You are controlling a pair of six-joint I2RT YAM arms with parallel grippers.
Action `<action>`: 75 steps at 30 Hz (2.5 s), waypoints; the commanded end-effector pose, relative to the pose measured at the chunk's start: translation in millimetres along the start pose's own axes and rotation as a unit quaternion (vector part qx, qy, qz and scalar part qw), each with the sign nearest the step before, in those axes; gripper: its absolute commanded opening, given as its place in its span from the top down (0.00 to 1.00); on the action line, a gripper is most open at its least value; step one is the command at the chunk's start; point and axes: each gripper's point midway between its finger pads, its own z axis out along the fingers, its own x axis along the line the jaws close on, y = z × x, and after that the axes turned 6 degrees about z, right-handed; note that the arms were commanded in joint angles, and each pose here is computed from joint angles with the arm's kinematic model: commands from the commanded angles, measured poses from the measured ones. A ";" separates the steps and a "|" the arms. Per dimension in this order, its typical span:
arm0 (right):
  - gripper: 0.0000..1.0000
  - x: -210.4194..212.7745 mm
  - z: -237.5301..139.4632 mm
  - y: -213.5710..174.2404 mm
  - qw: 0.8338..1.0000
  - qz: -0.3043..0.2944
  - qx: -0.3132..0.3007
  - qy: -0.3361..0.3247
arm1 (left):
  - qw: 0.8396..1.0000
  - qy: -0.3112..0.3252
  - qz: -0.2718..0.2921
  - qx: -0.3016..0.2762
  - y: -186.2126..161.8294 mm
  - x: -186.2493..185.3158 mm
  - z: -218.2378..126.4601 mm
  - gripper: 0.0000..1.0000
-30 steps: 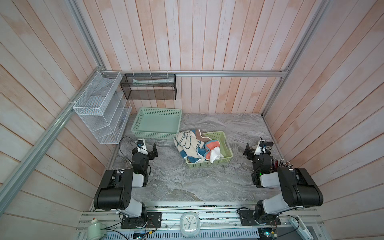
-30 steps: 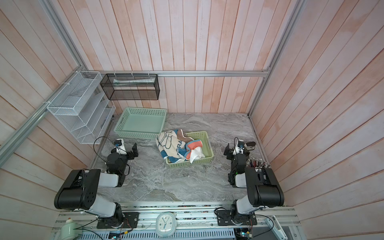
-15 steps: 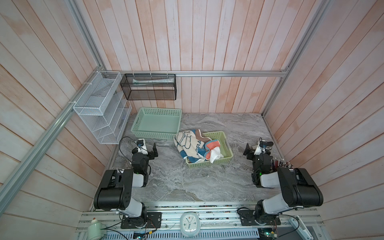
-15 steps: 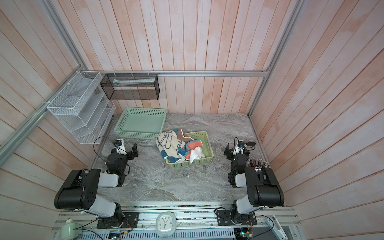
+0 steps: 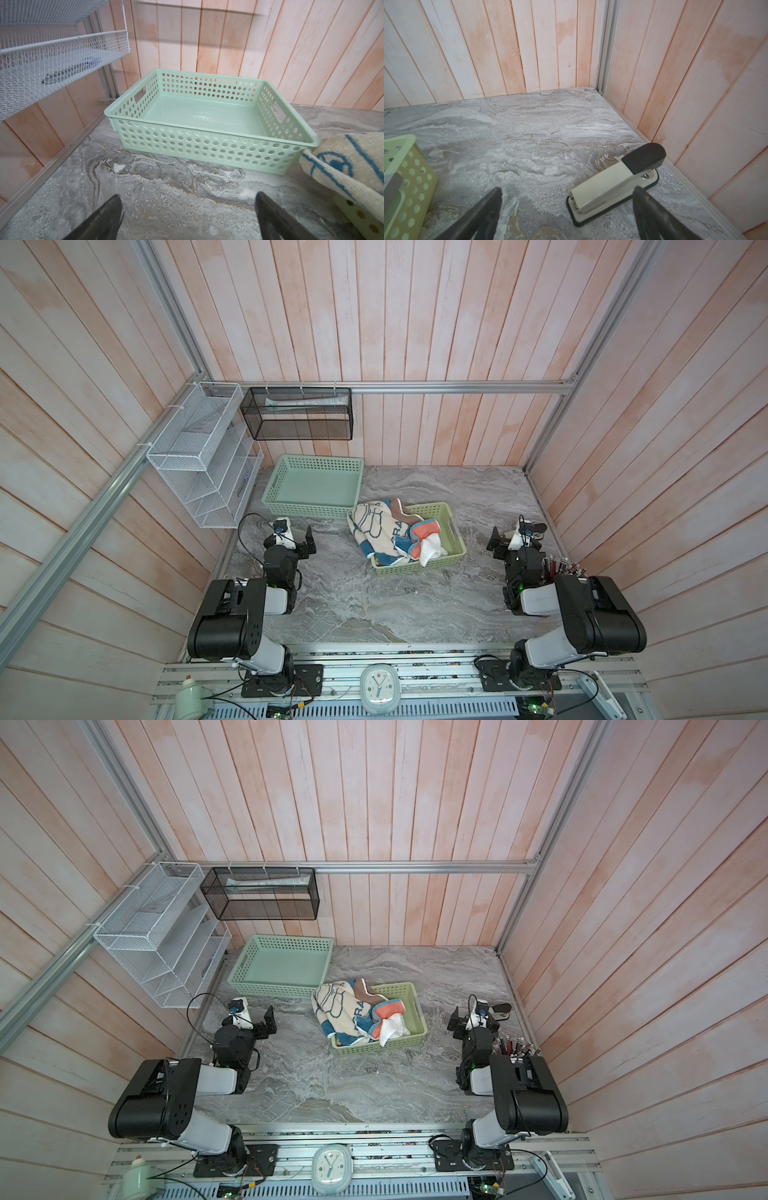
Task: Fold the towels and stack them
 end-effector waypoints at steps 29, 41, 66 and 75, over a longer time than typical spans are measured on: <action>0.16 318.3 -107.2 -61.5 0.896 -0.041 0.321 0.303 | 0.940 -0.109 -0.234 0.225 18.5 -76.7 -44.5 0.20; 0.44 200.5 44.9 -94.6 0.897 0.042 0.403 0.177 | 0.901 -0.245 -0.207 0.293 -4.8 -204.6 -50.0 0.24; 0.72 175.6 151.5 29.8 0.935 -0.026 0.325 0.138 | 0.838 -0.406 -0.138 0.339 11.5 -377.6 -22.8 0.26; 0.86 197.0 145.2 41.0 0.936 -0.057 0.310 0.156 | 0.832 -0.433 -0.122 0.324 28.5 -410.4 -13.3 0.26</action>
